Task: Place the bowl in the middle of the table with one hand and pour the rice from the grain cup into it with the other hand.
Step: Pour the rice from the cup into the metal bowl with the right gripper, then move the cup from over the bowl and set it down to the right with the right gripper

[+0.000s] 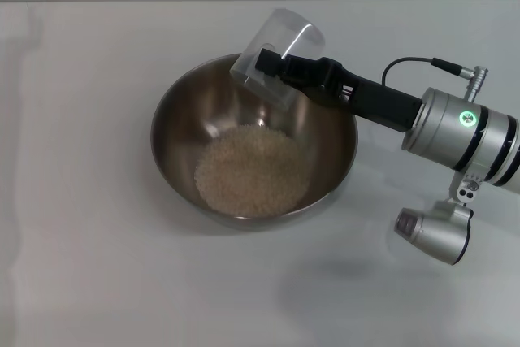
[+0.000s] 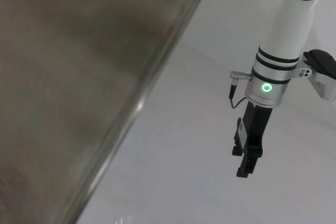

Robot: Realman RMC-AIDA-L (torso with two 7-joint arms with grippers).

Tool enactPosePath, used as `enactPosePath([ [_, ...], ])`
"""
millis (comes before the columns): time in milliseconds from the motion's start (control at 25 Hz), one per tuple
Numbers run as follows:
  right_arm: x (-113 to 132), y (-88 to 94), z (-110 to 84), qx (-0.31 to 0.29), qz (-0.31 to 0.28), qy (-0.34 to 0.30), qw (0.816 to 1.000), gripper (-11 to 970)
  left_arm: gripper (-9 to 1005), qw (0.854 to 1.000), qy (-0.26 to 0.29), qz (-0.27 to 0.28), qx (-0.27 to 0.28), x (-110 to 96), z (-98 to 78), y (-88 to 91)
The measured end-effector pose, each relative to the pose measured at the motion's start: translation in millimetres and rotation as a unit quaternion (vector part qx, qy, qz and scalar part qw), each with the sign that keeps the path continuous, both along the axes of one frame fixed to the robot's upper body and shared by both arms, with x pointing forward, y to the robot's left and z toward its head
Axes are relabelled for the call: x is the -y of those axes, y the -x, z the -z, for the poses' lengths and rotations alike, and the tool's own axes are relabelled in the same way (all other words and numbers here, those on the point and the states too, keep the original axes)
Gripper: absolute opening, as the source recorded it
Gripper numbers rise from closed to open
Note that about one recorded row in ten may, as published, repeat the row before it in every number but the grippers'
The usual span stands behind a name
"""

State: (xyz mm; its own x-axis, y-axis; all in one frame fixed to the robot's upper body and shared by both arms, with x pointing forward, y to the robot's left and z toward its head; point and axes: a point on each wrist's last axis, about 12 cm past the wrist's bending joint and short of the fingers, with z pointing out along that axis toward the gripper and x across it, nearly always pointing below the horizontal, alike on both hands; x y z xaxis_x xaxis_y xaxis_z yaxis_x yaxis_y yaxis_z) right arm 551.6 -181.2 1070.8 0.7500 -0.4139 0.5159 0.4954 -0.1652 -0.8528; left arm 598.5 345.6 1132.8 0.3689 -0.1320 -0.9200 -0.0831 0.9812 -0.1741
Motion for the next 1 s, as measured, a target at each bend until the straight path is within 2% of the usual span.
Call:
enactPosePath([
  [120, 0, -0.7, -0.5, 0.0, 0.002, -0.002, 1.0, 18, 665, 1.0, 0.005, -0.001, 0.001, 0, 0.3, 0.4],
  [200, 1, -1.0, -2.1, -0.017, 0.012, -0.026, 0.999, 18, 665, 1.0, 0.004, -0.001, 0.001, 0, 0.6, 1.0],
  [320, 2, 0.7, -9.7, -0.059, 0.027, -0.111, 0.992, 18, 666, 1.0, 0.004, -0.001, 0.003, -1, 0.6, 1.6],
  [360, 3, 2.8, -15.3, -0.097, 0.037, -0.187, 0.977, 17, 666, 1.0, 0.004, -0.001, 0.003, -1, 0.3, 1.7],
  [400, 3, 2.8, -15.3, -0.097, 0.037, -0.187, 0.977, 17, 666, 1.0, 0.004, -0.001, 0.003, -1, 0.3, 1.7],
  [480, 5, 4.9, -20.5, -0.14, 0.046, -0.274, 0.95, 17, 666, 1.0, 0.003, -0.001, 0.005, -1, -0.1, 1.9],
  [520, 6, 5.8, -23.1, -0.163, 0.051, -0.323, 0.931, 17, 666, 1.0, 0.003, -0.001, 0.006, -1, -0.3, 2.0],
  [560, 10, 6.6, -26.4, -0.192, 0.06, -0.395, 0.896, 17, 666, 1.0, 0.003, -0.001, 0.008, 0, -0.7, 2.0],
  [600, 10, 6.6, -26.4, -0.192, 0.06, -0.395, 0.896, 17, 666, 1.0, 0.002, -0.001, 0.009, -1, -1.4, 2.0],
  [760, 22, 11.3, -26.5, -0.26, 0.059, -0.517, 0.813, 18, 665, 1.0, -0.001, 0.001, 0.019, -1, -6.3, 2.1],
  [920, 29, 14.3, -20.2, -0.327, 0.051, -0.591, 0.735, 18, 665, 1.0, -0.003, 0.003, 0.029, -1, -10.5, 1.9],
  [960, 31, 15.8, -15.3, -0.354, 0.054, -0.618, 0.7, 18, 665, 0.999, -0.004, 0.003, 0.033, -1, -12.1, 2.2],
  [1000, 31, 15.8, -15.3, -0.354, 0.054, -0.618, 0.7, 18, 665, 0.999, -0.005, 0.004, 0.037, -1, -13.2, 3.0],
])
